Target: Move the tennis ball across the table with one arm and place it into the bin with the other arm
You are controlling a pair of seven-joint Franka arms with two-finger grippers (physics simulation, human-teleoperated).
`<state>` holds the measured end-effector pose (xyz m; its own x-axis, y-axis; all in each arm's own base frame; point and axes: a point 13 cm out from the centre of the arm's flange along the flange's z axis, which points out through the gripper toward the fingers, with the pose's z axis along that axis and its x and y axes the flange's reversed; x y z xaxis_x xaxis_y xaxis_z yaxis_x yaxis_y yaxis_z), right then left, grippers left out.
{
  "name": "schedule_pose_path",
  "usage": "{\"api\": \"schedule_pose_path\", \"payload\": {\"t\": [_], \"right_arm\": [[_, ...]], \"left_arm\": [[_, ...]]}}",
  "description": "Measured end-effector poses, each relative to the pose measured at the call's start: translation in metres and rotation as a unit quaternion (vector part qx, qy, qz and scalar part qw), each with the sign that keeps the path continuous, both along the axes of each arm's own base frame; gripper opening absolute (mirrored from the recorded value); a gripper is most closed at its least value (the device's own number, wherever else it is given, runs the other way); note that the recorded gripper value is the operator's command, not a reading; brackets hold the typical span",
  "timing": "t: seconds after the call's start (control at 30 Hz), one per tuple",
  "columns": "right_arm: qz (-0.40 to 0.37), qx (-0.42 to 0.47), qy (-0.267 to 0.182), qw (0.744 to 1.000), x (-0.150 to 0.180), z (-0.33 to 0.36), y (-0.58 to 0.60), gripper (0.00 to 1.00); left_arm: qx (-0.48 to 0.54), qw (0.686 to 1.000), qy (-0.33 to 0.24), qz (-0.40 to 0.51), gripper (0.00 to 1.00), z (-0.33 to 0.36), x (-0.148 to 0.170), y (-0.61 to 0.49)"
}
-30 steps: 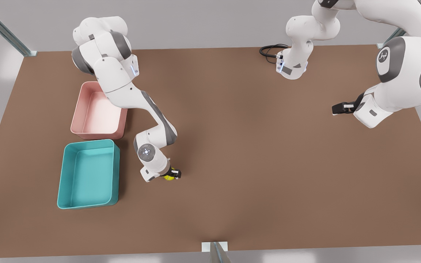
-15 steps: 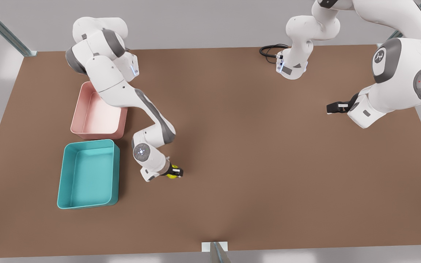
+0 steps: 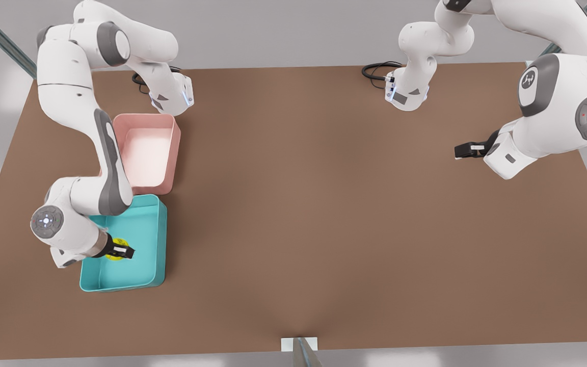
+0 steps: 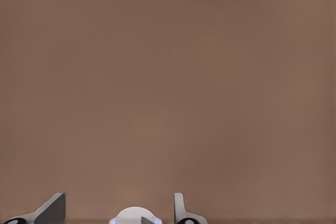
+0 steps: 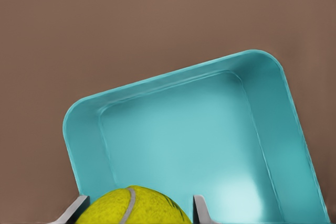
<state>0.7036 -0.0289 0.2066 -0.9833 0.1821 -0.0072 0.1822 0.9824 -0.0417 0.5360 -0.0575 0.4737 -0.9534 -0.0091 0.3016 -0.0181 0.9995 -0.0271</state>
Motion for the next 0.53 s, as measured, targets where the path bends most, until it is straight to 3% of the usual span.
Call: {"api": "schedule_pose_path", "payload": {"t": [0.03, 0.17, 0.23, 0.37, 0.43, 0.53], "right_arm": [[0.01, -0.009, 0.015, 1.0, -0.005, -0.013, -0.012, 1.0], [0.046, -0.018, 0.063, 0.997, -0.03, -0.045, -0.038, 1.0], [0.065, -0.013, 0.063, 0.996, -0.03, -0.036, -0.033, 1.0], [0.108, 0.004, -0.027, 0.994, 0.02, 0.141, 0.032, 1.0], [0.131, -0.007, -0.045, 0.99, -0.009, 0.238, 0.049, 1.0], [0.138, -0.016, -0.004, 0.99, -0.097, 0.285, 0.052, 1.0]], "left_arm": [[0.0, 1.0, 0.001, 0.0, 1.0, 0.0, 0.0, 0.0], [0.0, 1.0, 0.002, 0.001, 1.0, -0.002, -0.001, 0.001], [0.0, 1.0, 0.003, 0.001, 1.0, -0.002, -0.001, 0.001], [0.001, 1.0, 0.003, 0.002, 1.0, -0.002, -0.001, 0.001], [0.001, 1.0, 0.002, 0.002, 1.0, -0.001, 0.0, 0.001], [-0.002, 1.0, -0.004, 0.002, 1.0, 0.0, 0.002, 0.0]]}}
